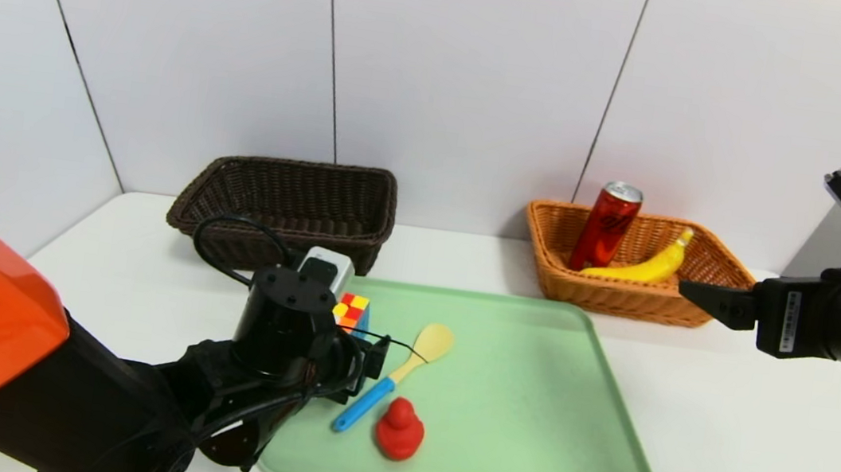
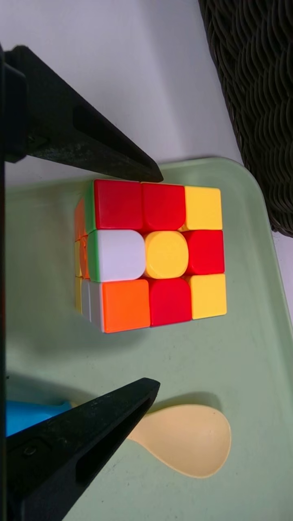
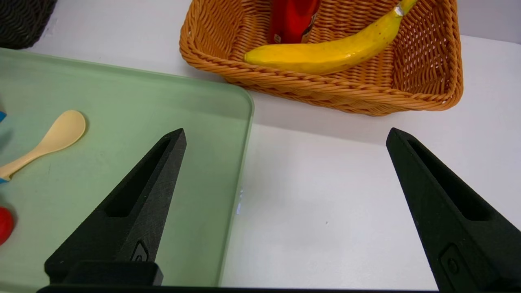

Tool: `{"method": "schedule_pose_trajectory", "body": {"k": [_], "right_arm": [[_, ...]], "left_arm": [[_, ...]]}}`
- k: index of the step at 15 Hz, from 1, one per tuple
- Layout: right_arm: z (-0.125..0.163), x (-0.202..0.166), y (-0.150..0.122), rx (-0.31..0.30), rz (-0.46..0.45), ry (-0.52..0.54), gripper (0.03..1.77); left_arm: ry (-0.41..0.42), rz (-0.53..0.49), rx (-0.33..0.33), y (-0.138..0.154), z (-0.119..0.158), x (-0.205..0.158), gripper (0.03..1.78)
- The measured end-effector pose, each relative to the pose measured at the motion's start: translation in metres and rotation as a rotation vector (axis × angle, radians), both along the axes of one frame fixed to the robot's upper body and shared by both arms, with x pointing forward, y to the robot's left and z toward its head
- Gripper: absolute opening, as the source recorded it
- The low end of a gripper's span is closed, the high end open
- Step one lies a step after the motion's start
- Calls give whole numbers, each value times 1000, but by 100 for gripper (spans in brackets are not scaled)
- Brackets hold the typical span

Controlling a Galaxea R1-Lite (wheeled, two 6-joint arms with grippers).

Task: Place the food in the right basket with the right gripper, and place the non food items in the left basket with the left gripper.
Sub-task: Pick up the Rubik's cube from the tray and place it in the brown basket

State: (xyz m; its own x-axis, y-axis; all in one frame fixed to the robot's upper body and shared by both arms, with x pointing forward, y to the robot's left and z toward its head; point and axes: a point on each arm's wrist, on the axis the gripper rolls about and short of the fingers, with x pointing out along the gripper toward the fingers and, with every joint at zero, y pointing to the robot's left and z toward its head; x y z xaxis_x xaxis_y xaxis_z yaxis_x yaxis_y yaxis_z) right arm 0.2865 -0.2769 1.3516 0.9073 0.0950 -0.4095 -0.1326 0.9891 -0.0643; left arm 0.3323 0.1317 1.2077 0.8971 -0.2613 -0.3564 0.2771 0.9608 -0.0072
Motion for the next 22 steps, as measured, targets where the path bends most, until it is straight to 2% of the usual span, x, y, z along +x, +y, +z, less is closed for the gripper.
{"method": "schedule_pose_trajectory", "body": {"k": [12,13,15,17,22], "right_arm": [[-5,0,0,-5,0,16,169],[-5,0,0,-5,0,16,169],[-5,0,0,-6,0,17,169],[-5,0,0,-6,0,17,169],[-5,0,0,-5,0,15,169]], "left_arm": [[-15,9,-17,-1,4,9,169],[-17,9,-19,-2,5,10,160],[-19,8,-21,-2,5,10,126],[-19,7,-21,-2,5,10,100],[-23,4,-24,-2,7,10,98]]}}
